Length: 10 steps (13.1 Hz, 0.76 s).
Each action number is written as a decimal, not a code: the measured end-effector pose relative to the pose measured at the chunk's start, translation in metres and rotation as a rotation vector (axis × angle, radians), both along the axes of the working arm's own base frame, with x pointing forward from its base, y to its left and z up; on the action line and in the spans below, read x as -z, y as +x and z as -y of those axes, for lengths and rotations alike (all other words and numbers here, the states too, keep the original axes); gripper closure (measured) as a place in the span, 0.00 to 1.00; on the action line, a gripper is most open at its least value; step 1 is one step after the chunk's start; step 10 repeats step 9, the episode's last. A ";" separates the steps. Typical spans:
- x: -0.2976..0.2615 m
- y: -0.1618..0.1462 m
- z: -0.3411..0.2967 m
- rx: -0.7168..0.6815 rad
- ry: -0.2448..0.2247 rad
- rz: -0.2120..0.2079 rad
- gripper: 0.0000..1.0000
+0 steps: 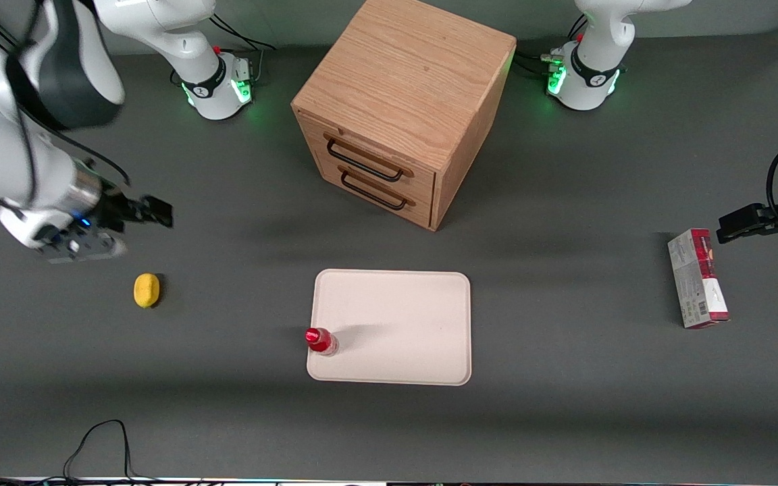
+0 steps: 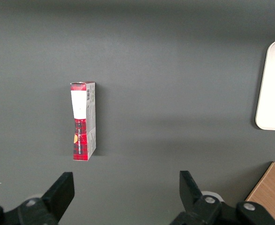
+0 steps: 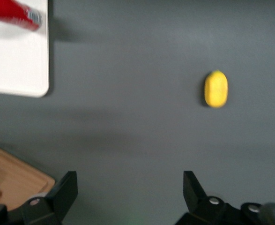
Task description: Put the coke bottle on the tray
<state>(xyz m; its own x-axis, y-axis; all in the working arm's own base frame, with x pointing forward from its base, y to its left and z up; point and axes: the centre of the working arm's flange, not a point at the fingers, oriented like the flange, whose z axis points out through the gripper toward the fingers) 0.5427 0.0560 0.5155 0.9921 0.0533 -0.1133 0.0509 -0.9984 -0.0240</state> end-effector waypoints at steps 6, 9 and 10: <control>-0.025 -0.014 0.018 0.010 0.009 -0.039 0.00; -0.044 -0.015 0.020 -0.001 0.012 -0.045 0.00; -0.044 -0.015 0.020 -0.001 0.012 -0.045 0.00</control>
